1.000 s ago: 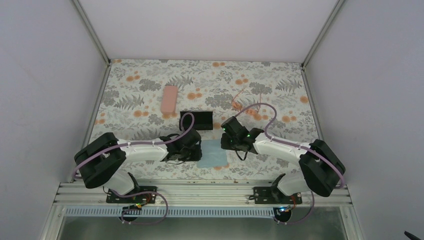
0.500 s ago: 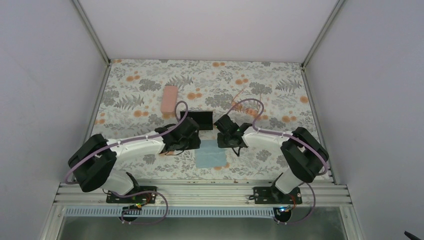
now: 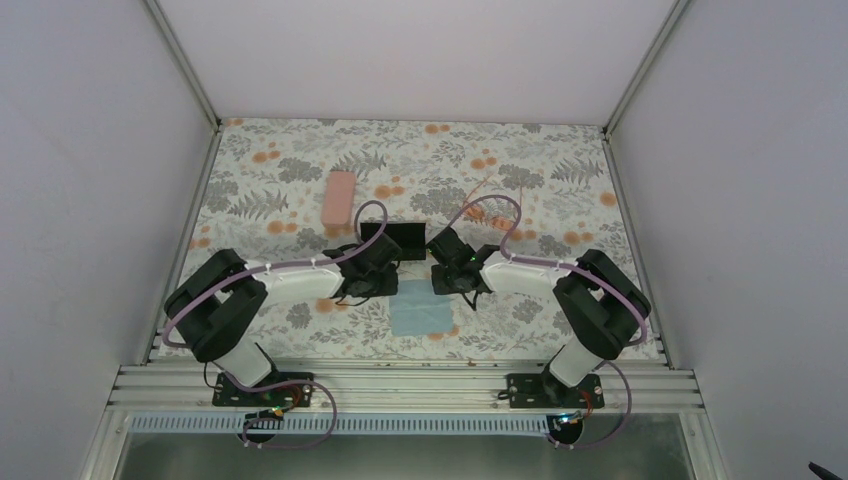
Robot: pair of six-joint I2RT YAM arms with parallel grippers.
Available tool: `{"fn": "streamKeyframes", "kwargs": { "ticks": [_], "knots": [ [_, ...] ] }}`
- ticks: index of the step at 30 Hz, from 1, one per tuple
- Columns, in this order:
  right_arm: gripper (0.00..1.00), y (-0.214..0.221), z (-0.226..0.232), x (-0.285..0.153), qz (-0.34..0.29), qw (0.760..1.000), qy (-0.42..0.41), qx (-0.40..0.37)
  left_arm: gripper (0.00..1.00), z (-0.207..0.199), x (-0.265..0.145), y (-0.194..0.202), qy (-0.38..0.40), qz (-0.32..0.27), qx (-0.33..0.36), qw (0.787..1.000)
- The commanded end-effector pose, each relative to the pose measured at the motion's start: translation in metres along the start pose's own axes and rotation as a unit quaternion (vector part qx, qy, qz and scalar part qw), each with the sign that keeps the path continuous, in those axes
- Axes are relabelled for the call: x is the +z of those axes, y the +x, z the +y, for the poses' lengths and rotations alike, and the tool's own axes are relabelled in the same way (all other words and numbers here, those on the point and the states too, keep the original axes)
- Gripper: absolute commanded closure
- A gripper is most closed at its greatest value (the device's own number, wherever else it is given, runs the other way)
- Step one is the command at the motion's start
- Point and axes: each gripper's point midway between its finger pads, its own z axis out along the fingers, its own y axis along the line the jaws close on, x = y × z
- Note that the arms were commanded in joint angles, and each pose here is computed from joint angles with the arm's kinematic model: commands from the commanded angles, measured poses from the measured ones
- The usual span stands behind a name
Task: Organize the sunglasses
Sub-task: Adjust the glasses cleaning cloth at the center of the board, then fold the glasses cleaning cloth at the center of the board.
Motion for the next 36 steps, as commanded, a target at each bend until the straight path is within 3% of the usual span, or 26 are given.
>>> {"fn": "streamKeyframes", "kwargs": {
  "ticks": [1, 15, 20, 23, 29, 36],
  "knots": [
    [0.75, -0.001, 0.005, 0.005, 0.005, 1.000, -0.014, -0.013, 0.66, 0.001, 0.010, 0.002, -0.002, 0.009, 0.009, 1.000],
    [0.96, 0.002, 0.006, 0.007, 0.008, 1.000, -0.018, -0.015, 0.88, 0.006, 0.023, 0.010, -0.010, 0.027, 0.018, 0.999],
    [0.96, -0.001, 0.006, 0.006, 0.004, 1.000, -0.016, -0.009, 0.98, 0.004, 0.021, 0.010, -0.006, 0.028, 0.022, 0.999],
    [0.96, -0.001, 0.006, 0.006, 0.003, 1.000, -0.016, -0.007, 0.96, 0.005, 0.016, 0.006, -0.011, 0.022, 0.023, 0.999],
    [0.96, 0.001, 0.005, 0.007, 0.005, 1.000, -0.014, -0.004, 0.79, 0.014, 0.001, -0.003, -0.039, -0.002, 0.021, 0.999],
    [0.96, 0.003, 0.004, 0.008, 0.007, 1.000, -0.016, -0.001, 0.77, 0.012, 0.004, 0.011, -0.028, 0.022, 0.029, 0.999]
  ]
}}
